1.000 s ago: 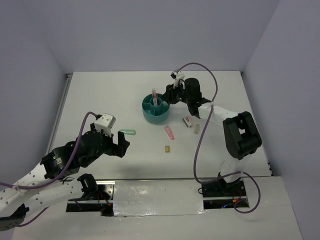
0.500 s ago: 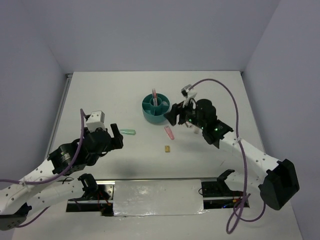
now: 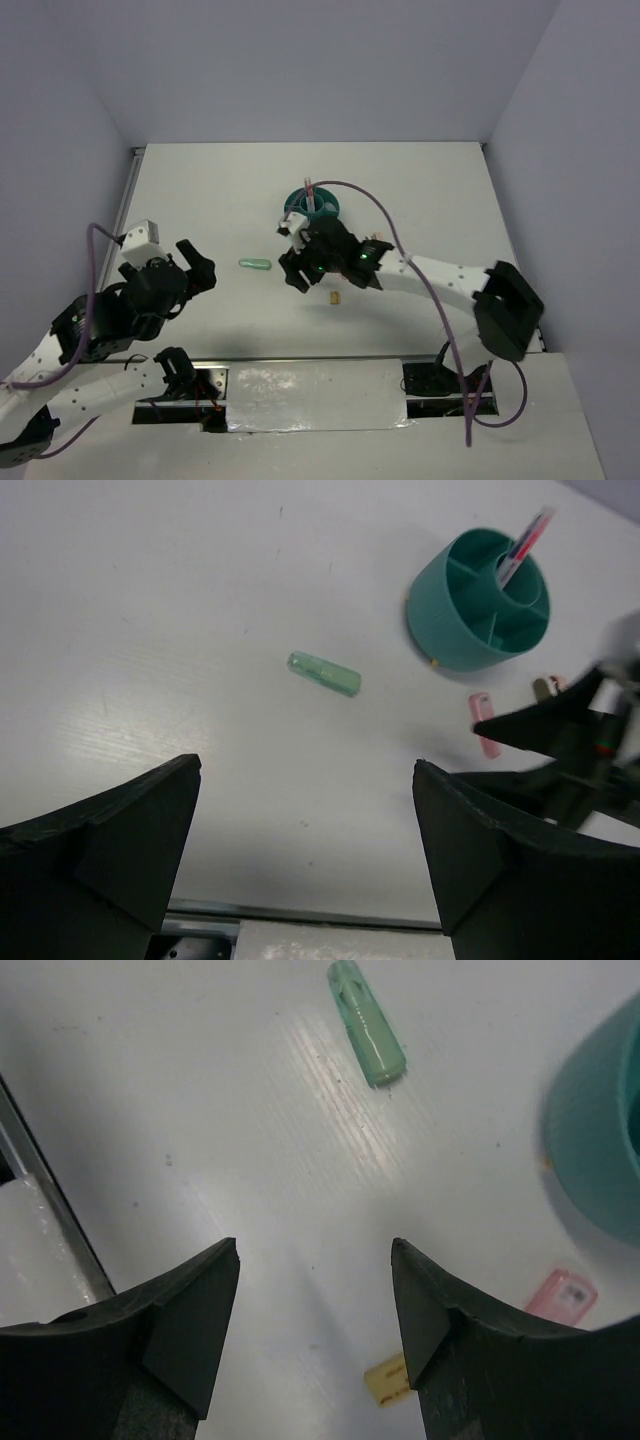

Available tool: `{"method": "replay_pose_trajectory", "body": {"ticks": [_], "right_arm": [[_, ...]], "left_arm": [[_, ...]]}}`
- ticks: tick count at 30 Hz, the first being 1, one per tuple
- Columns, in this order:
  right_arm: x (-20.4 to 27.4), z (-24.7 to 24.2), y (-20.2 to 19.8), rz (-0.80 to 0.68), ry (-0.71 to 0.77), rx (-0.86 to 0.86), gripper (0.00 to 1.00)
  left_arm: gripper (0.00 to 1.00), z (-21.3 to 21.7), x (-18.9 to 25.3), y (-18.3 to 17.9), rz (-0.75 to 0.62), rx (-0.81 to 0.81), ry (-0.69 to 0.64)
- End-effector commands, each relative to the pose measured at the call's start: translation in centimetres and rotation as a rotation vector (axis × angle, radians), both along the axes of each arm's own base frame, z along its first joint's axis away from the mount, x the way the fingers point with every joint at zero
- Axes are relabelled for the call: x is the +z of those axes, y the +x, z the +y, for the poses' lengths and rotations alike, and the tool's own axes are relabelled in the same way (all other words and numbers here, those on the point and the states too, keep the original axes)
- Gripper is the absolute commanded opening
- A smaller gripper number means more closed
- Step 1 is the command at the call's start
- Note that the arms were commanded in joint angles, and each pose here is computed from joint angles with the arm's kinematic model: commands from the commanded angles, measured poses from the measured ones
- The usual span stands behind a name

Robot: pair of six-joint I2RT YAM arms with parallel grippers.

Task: Sort the stationery into containers
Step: Pick up the stationery from the center of the board.

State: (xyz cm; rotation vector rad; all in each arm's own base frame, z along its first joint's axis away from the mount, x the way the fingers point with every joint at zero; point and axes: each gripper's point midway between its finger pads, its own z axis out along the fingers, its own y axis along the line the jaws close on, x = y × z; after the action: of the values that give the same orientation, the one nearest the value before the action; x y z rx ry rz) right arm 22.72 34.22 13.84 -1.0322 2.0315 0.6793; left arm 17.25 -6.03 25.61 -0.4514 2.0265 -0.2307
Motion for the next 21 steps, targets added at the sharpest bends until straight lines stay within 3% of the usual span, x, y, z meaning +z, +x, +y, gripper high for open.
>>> {"method": "replay_pose_trajectory", "body": {"ticks": [1,5,6,7,9,14,21], "right_arm": [[-0.5,4.7,2.3,-0.060,-0.067,0.126,0.70],[-3.5,7.2,5.0,-0.018,-0.214,0.163,0.69],[-2.2,8.6,6.6,-0.056,-0.210,0.145,0.69],[-4.8,8.8,7.0,-0.036,-0.266,0.151,0.69],[-4.7,9.9,8.1,-0.051,-0.275,0.162,0.69],[-8.7,10.4,8.4,-0.007,-0.367,0.244,0.68],[-11.9,10.7,7.4,0.064,-0.381,0.292,0.67]], "left_arm": [[0.99,1.6,3.2,0.1,-0.121,-0.030,0.043],[0.99,4.1,2.3,0.1,-0.167,0.040,0.122],[0.99,4.8,1.9,-0.1,-0.175,0.081,0.092],[0.99,5.1,1.7,-0.3,-0.173,0.092,0.091],[0.99,5.2,2.0,-0.4,-0.187,0.086,0.080],[0.99,4.6,2.0,-0.3,-0.205,0.046,0.065],[0.99,3.6,1.6,0.2,-0.178,0.015,0.108]]}}
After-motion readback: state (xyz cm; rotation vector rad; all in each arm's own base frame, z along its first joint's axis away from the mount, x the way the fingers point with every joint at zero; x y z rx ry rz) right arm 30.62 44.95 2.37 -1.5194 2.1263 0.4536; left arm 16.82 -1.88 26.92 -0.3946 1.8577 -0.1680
